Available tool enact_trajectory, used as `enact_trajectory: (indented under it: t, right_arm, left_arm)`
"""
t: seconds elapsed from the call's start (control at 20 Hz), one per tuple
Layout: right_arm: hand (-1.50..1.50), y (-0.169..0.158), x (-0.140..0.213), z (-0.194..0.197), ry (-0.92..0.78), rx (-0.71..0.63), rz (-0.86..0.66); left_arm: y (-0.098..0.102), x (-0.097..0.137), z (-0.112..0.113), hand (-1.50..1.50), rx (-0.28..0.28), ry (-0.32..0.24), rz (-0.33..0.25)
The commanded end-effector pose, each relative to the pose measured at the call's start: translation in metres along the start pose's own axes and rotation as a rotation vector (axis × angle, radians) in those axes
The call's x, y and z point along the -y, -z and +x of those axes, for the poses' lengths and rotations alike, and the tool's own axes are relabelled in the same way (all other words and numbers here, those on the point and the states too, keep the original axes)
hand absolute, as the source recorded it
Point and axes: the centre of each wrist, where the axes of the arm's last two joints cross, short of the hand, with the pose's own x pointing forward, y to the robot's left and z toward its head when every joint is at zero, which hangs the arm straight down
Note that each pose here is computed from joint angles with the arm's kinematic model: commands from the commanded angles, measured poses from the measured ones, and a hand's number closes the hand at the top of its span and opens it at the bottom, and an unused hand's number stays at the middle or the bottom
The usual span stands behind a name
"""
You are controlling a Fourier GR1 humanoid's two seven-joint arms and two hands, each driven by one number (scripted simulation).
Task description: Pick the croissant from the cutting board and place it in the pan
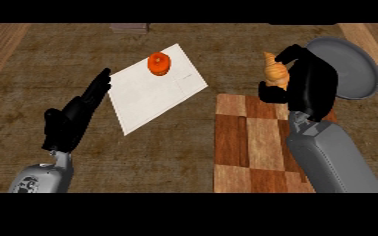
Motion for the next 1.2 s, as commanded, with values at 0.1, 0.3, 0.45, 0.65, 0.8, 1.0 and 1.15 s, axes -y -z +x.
enact_trajectory:
  t: [0.1,0.3,0.45,0.65,0.8,1.0,1.15]
  right_arm:
    - [1.50,0.050,-0.012,-0.060,0.086,-0.078,-0.060]
    - [1.50,0.080,-0.029,-0.090,0.017,-0.064,-0.067]
    - [1.50,0.092,-0.036,-0.119,-0.017,-0.102,-0.138]
    - [1.50,0.116,-0.033,-0.153,-0.035,-0.121,-0.153]
    - [1.50,0.128,-0.028,-0.172,-0.026,-0.105,-0.165]
    - [1.50,0.131,-0.030,-0.198,-0.049,-0.116,-0.179]
    - [1.50,0.140,-0.019,-0.208,-0.026,-0.107,-0.179]
  left_arm:
    - [-0.003,-0.016,0.002,0.00,0.032,0.019,0.011]
    - [0.006,-0.008,0.006,0.00,0.018,0.003,-0.007]
    - [-0.003,0.024,0.006,0.00,0.018,-0.014,-0.033]
    - [0.001,0.006,0.006,0.00,0.002,0.010,-0.024]
    - [0.011,0.003,0.010,0.00,0.029,0.002,-0.010]
    - [0.014,0.006,0.018,0.00,0.039,0.012,-0.028]
    - [0.013,0.009,0.002,0.00,0.021,0.018,-0.027]
